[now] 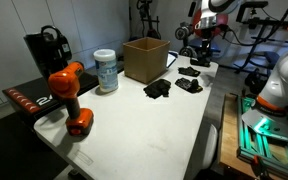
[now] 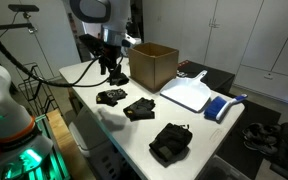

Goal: Stack all the black gloves together

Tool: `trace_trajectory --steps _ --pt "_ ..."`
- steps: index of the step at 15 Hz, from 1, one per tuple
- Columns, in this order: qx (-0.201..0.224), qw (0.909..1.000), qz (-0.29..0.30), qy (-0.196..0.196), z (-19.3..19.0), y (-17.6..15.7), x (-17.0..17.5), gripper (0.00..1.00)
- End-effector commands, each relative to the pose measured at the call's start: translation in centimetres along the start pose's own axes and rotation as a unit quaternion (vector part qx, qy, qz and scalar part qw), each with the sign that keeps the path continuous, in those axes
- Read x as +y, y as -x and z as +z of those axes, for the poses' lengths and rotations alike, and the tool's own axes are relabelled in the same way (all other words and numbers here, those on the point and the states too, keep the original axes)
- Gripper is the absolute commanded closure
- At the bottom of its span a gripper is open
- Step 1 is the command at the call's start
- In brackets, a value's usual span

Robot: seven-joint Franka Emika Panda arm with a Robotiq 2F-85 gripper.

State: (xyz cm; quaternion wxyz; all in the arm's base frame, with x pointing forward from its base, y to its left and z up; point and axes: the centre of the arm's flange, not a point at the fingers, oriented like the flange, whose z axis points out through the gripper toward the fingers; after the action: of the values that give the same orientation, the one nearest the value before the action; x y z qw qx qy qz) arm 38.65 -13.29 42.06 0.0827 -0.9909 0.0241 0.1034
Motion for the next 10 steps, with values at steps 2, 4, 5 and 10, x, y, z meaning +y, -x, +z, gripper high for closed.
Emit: trace_trajectory --steps 2,4,5,10 --pt "0.000 1.0000 -0.001 0.001 0.0 -0.1 -0.1 0.00" --pt "-0.001 0.9999 -0.002 0.014 0.2 -0.4 0.0 0.00" --pt "0.011 0.9994 0.014 0.031 1.0 -2.2 1.8 0.00" --pt "0.061 0.9934 0.027 0.093 3.8 -5.9 6.3 0.00"
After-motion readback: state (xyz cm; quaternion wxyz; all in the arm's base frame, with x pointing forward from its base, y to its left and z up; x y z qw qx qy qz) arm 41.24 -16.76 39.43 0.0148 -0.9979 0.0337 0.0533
